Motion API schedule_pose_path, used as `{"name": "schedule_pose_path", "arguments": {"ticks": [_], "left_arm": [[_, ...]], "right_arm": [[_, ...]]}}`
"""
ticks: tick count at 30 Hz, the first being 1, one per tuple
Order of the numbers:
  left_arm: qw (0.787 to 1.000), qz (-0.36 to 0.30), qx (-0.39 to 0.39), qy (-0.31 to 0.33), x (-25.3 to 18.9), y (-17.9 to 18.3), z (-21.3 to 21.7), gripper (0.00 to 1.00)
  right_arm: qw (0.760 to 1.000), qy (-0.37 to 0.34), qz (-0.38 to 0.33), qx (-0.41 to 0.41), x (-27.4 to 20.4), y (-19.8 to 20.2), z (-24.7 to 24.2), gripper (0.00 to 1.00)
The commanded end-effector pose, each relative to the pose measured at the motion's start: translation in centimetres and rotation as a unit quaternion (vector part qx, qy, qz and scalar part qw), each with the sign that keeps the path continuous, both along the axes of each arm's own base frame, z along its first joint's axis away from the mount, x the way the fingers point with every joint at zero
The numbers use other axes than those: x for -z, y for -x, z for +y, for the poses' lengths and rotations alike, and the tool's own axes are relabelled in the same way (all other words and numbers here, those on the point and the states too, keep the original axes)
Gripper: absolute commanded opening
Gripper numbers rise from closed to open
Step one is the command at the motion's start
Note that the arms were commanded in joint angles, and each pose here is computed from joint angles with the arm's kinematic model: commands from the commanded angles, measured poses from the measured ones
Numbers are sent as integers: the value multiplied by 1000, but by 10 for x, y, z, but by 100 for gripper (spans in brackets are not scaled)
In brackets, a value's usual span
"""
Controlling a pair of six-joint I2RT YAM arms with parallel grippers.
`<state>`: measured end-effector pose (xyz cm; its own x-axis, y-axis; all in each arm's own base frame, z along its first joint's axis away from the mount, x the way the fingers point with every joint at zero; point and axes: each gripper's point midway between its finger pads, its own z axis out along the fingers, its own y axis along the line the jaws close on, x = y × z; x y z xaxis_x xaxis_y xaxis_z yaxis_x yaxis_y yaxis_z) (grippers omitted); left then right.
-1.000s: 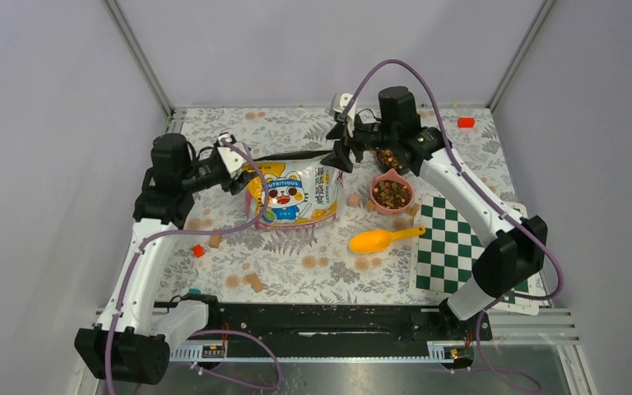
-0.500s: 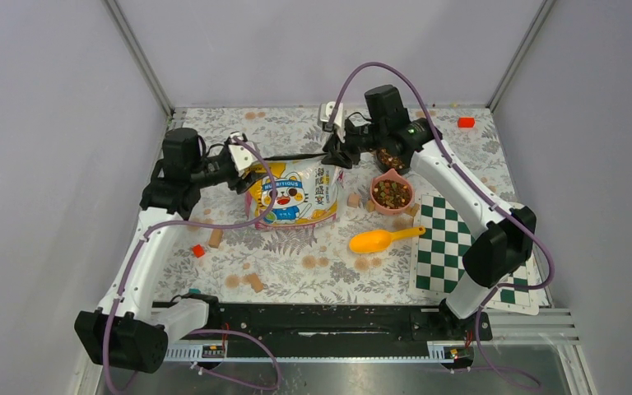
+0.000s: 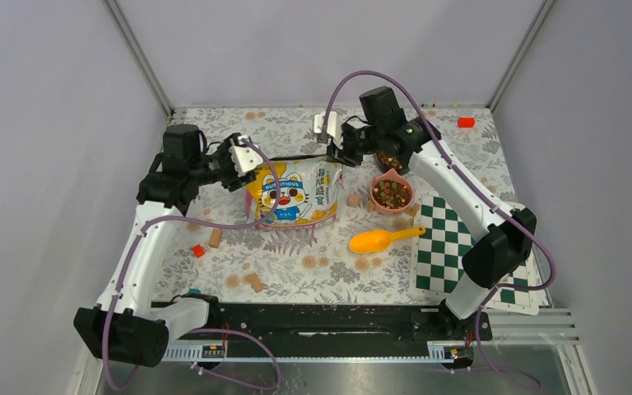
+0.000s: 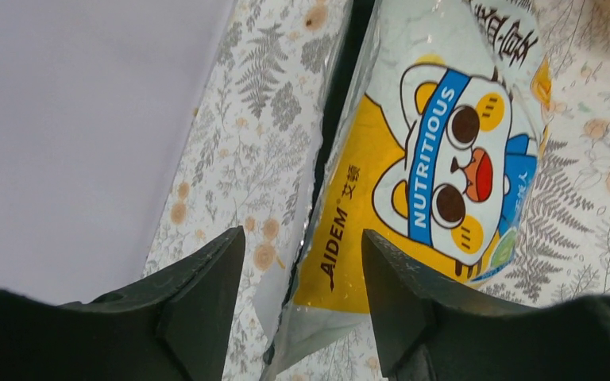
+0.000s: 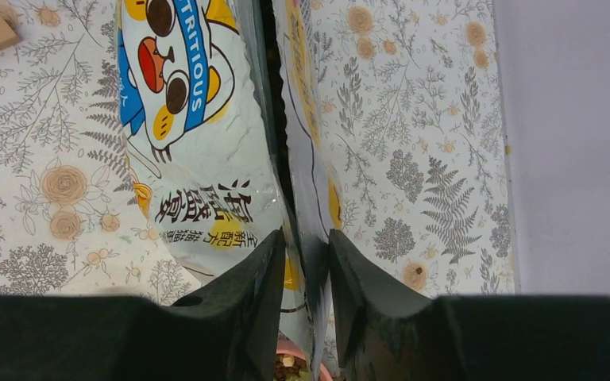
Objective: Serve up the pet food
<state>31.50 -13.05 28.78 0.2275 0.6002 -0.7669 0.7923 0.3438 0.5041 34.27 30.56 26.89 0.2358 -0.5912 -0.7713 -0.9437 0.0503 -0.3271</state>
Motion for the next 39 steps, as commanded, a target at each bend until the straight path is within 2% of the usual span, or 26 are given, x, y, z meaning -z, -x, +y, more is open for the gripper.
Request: {"name": "schedule_pose_path", "arguments": {"ticks": [1,8,15,20,25,31,34,38,39], "left_arm": [[998,-27,-14,-51,-8,-6,13,56],[998,-11,-3,-64,-5,-4,13,48],[998,-9,4,-63,-6,-8,11,30],[998,2,8,-65,-4,-10,10,21],[997,18,9,-68,2,-9,10,24],[998,27,15,-60,3,-11,7,22],[998,26,15,-60,2,-13,6,17],[998,21,16,-62,0,-15,6,0],[998,20,15,-62,-1,-15,6,0]], "right_arm": [[999,20,-28,1,-10,-2,-3,34],[1000,10,-22,-11,-13,0,8,36],[1000,-5,-10,-16,-19,7,11,37],[1000,-16,-7,-12,-29,10,11,42],[1000,-22,-9,-3,-37,10,10,49],[1000,-20,-20,11,-43,9,4,52],[999,-17,-26,25,-46,6,-2,53],[998,-18,-35,43,-53,4,-10,54],[998,-19,-37,47,-56,4,-12,54]]}}
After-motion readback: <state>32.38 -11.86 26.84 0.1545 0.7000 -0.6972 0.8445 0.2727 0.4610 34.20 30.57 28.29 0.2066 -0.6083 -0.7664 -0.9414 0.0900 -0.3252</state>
